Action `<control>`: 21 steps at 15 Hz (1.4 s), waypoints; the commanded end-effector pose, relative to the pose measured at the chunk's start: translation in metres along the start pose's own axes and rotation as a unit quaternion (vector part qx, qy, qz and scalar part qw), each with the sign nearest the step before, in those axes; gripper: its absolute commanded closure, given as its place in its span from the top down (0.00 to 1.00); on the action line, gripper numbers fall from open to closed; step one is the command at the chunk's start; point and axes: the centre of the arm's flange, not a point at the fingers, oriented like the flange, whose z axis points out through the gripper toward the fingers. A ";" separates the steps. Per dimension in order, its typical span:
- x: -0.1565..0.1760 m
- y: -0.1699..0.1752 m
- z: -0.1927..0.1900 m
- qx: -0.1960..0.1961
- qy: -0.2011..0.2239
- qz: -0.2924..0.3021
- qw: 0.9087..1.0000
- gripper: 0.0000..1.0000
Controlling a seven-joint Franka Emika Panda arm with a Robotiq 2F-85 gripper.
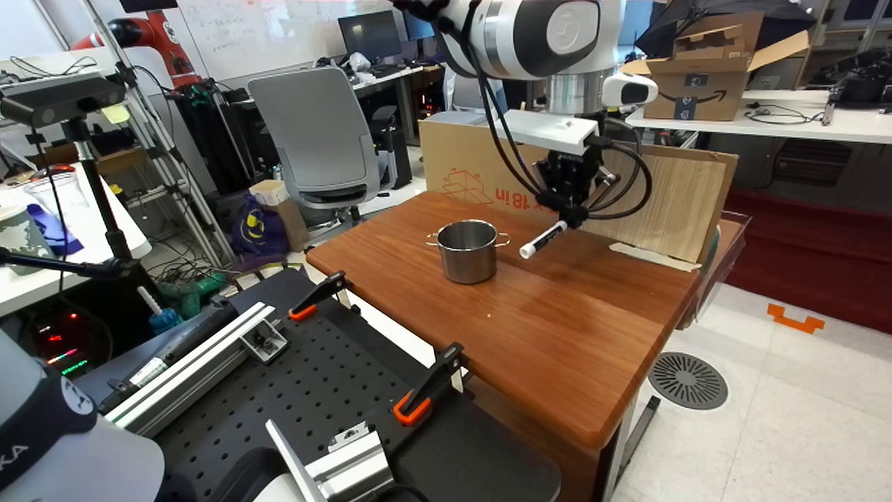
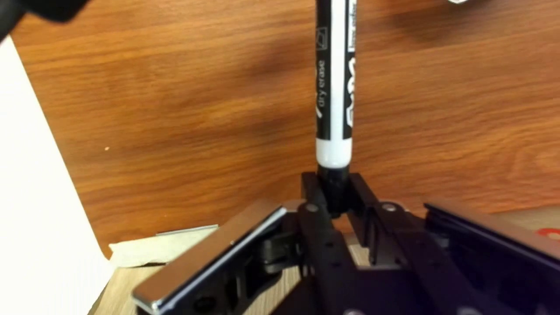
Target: Put the marker in the pot
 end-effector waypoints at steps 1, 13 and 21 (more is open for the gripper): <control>-0.030 -0.003 -0.040 -0.006 0.017 -0.007 1.000 0.05; -0.104 -0.031 -0.099 0.001 0.166 0.047 0.985 0.05; -0.134 -0.049 -0.089 -0.018 0.266 0.067 0.961 0.05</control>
